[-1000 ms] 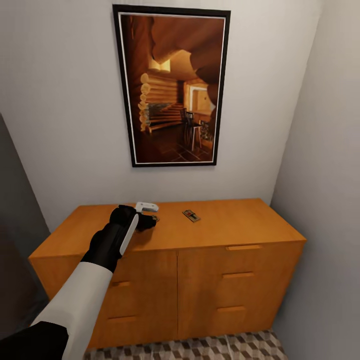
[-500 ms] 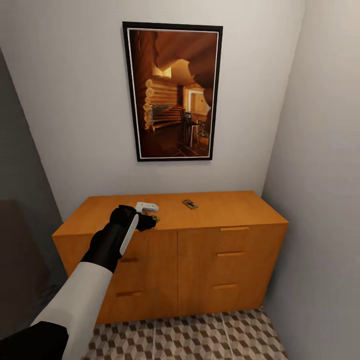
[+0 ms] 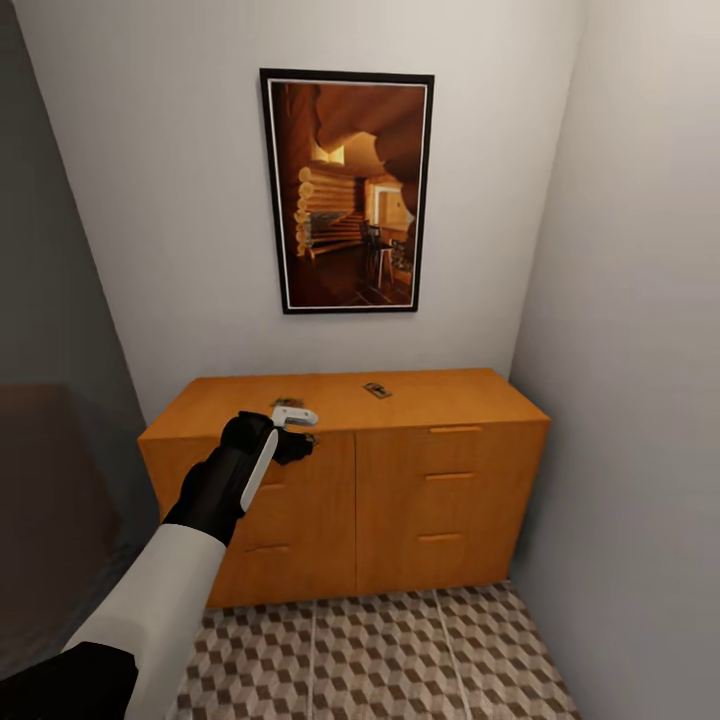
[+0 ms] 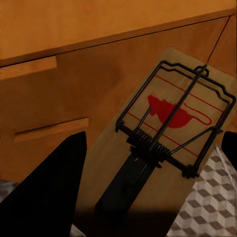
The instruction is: Take the four mousetraps from the cabinet in the bathroom and place them on the bathroom floor. Make sure all four end up on the same floor surface, and ensure that at least two of them are either under or directly next to the same bathroom sink.
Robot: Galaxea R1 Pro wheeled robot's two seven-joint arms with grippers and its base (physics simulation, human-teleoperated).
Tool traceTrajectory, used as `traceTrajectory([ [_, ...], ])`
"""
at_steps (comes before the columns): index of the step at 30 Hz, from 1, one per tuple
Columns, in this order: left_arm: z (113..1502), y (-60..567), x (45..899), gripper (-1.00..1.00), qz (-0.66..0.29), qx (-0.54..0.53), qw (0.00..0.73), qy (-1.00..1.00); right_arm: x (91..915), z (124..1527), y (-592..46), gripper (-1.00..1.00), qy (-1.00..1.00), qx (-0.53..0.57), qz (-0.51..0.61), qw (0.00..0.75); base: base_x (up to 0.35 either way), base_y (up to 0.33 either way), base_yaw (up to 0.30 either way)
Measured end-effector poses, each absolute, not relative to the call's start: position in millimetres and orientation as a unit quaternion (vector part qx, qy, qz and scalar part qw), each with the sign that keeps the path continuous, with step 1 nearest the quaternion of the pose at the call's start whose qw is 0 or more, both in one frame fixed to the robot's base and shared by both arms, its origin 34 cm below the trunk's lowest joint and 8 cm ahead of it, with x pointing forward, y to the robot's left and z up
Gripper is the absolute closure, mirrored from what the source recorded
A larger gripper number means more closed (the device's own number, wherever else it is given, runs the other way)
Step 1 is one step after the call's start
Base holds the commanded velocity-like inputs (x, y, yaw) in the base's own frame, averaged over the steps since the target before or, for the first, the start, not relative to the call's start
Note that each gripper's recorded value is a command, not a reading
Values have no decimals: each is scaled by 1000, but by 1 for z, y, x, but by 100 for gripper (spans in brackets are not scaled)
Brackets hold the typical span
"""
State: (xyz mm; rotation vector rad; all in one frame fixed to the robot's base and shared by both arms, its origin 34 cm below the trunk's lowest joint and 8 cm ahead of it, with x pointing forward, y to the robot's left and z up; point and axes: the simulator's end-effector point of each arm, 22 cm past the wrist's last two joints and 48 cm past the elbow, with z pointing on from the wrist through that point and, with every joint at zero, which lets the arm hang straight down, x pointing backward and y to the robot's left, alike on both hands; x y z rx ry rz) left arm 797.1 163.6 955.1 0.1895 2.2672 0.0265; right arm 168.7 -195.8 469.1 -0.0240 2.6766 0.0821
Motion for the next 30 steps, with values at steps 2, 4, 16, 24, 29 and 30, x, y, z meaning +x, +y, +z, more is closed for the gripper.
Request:
traceTrajectory([
  [2,955,164,797,100,11,76,420,904,169,469,-196,100,973,-9,30,230,-225,0,0],
  [4,953,164,796,100,11,76,417,906,169,469,-196,100,973,-9,30,230,-87,0,0],
  [16,915,166,789,100,14,79,376,923,169,469,-196,100,973,-8,29,231,-12,0,0],
  [24,863,163,779,100,10,82,350,933,169,469,-197,100,973,-8,28,231,0,0,0],
  [29,826,155,773,100,7,89,341,936,170,469,-197,100,972,-8,28,231,0,0,0],
  [30,819,154,770,100,7,90,335,938,170,469,-198,100,972,-8,28,231,0,0,0],
])
